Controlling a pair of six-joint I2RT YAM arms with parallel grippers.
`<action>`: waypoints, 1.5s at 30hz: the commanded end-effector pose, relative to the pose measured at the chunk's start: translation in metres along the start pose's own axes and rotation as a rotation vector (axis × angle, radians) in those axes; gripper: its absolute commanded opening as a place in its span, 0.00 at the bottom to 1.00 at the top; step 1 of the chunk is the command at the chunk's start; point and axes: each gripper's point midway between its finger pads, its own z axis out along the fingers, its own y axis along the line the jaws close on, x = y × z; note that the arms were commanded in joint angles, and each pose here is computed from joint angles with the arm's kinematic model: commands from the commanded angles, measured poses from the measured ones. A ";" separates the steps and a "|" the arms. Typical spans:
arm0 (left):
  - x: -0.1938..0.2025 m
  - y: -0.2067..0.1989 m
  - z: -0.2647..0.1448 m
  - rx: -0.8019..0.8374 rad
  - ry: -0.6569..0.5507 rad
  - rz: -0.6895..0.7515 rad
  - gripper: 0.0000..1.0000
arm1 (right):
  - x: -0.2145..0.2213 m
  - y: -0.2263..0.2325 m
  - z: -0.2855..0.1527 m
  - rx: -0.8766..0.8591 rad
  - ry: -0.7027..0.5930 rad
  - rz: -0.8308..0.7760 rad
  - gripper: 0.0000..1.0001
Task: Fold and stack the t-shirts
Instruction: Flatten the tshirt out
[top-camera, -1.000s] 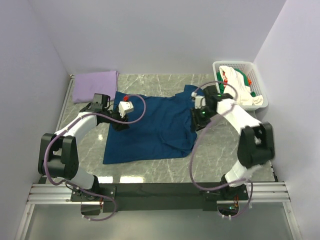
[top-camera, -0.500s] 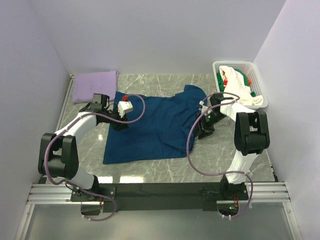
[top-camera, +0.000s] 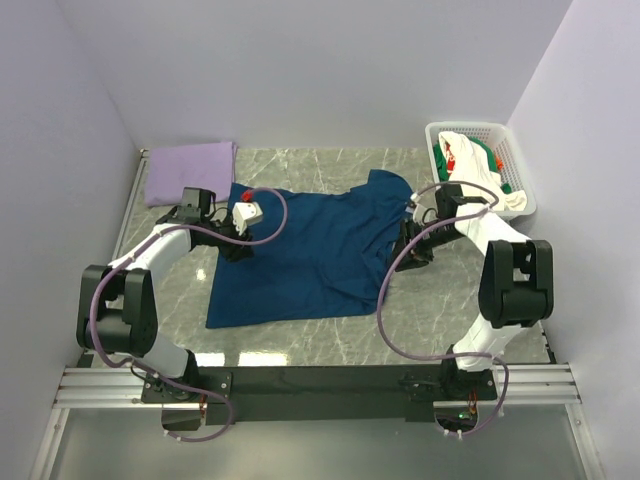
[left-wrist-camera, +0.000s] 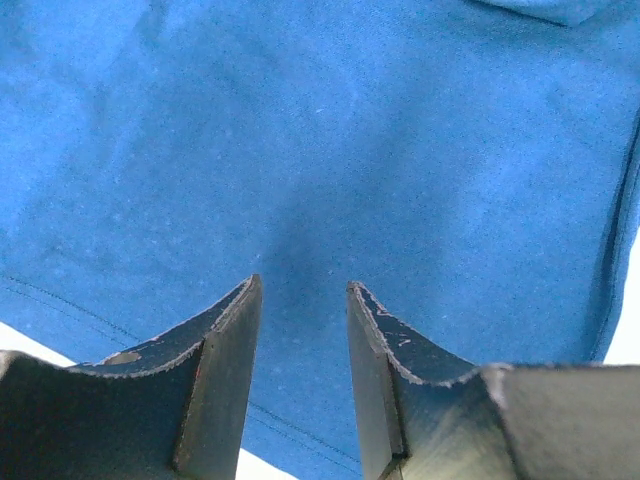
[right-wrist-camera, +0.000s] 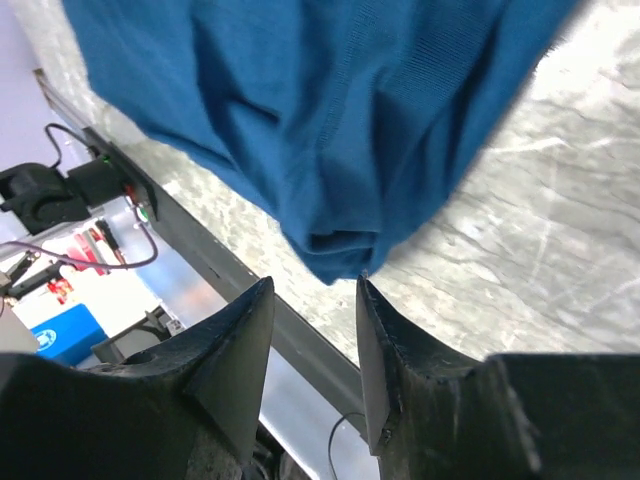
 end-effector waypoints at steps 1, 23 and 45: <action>0.002 0.001 0.001 0.011 -0.003 0.006 0.45 | -0.003 0.013 -0.002 -0.043 -0.027 -0.025 0.46; 0.067 0.027 0.020 -0.050 0.243 -0.043 0.35 | 0.022 -0.012 -0.017 0.091 0.117 -0.078 0.00; 0.172 -0.018 -0.038 0.010 0.622 -0.090 0.01 | 0.072 -0.162 -0.098 0.823 0.389 -0.301 0.00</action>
